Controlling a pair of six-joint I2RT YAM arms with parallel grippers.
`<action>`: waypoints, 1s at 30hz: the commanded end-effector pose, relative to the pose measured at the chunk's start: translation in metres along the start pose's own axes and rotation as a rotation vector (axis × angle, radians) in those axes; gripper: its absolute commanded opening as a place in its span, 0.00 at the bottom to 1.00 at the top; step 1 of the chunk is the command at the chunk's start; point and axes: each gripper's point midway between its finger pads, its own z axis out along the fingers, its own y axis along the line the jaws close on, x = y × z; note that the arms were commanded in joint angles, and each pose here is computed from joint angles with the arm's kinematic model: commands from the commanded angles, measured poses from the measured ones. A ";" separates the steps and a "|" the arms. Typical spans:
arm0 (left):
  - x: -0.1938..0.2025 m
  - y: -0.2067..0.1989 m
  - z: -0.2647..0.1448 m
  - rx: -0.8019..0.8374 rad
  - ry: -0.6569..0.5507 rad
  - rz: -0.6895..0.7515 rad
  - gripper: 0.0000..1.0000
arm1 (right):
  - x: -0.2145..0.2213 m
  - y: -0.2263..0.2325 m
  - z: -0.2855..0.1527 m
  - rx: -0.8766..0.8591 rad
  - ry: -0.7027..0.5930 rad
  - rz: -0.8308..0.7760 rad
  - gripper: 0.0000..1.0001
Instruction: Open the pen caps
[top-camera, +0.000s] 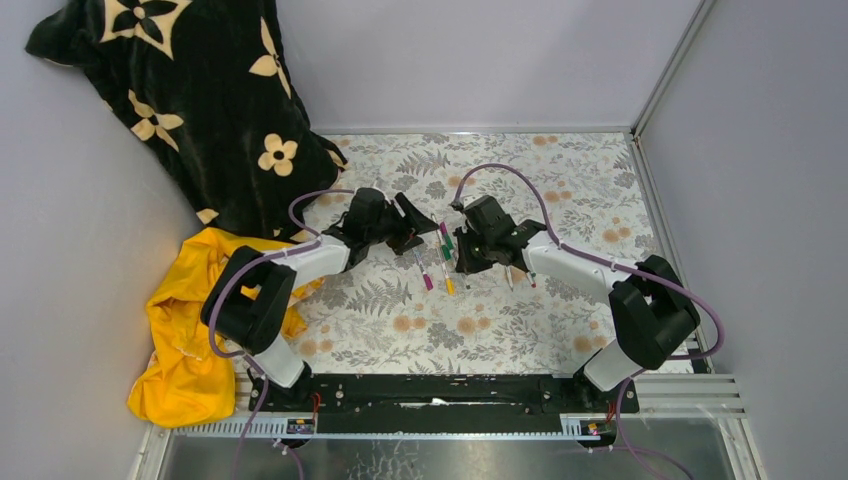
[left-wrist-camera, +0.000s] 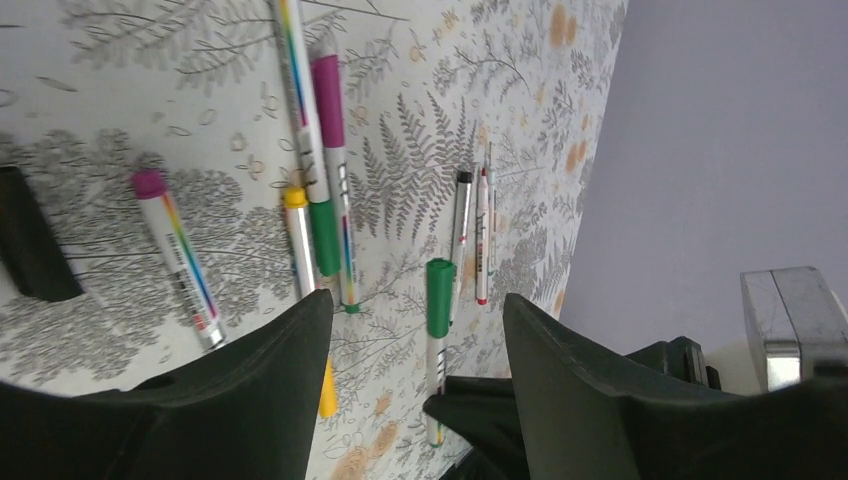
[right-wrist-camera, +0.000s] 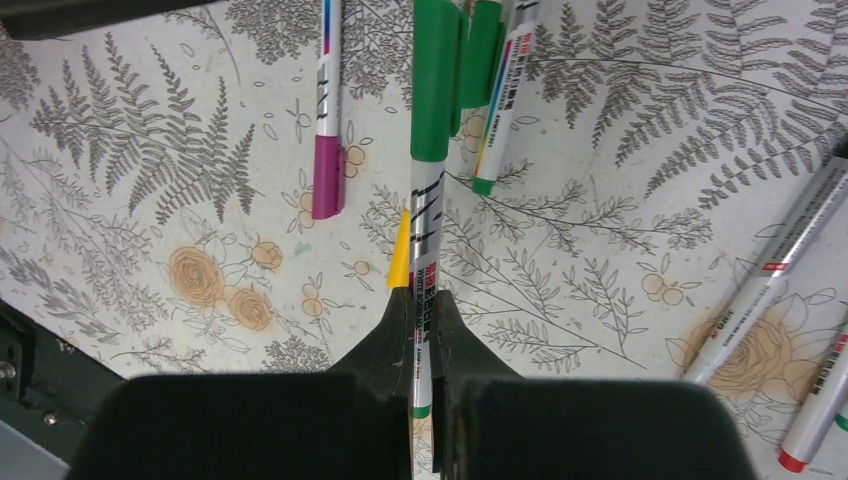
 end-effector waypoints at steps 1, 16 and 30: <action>0.005 -0.034 0.011 0.105 0.025 0.035 0.70 | -0.026 0.029 -0.015 -0.096 -0.086 -0.004 0.00; 0.020 -0.037 0.026 0.121 0.053 0.028 0.64 | -0.031 0.039 -0.018 -0.132 -0.105 -0.002 0.00; 0.024 -0.043 0.030 0.155 0.060 0.022 0.47 | -0.032 0.042 -0.019 -0.146 -0.109 -0.002 0.00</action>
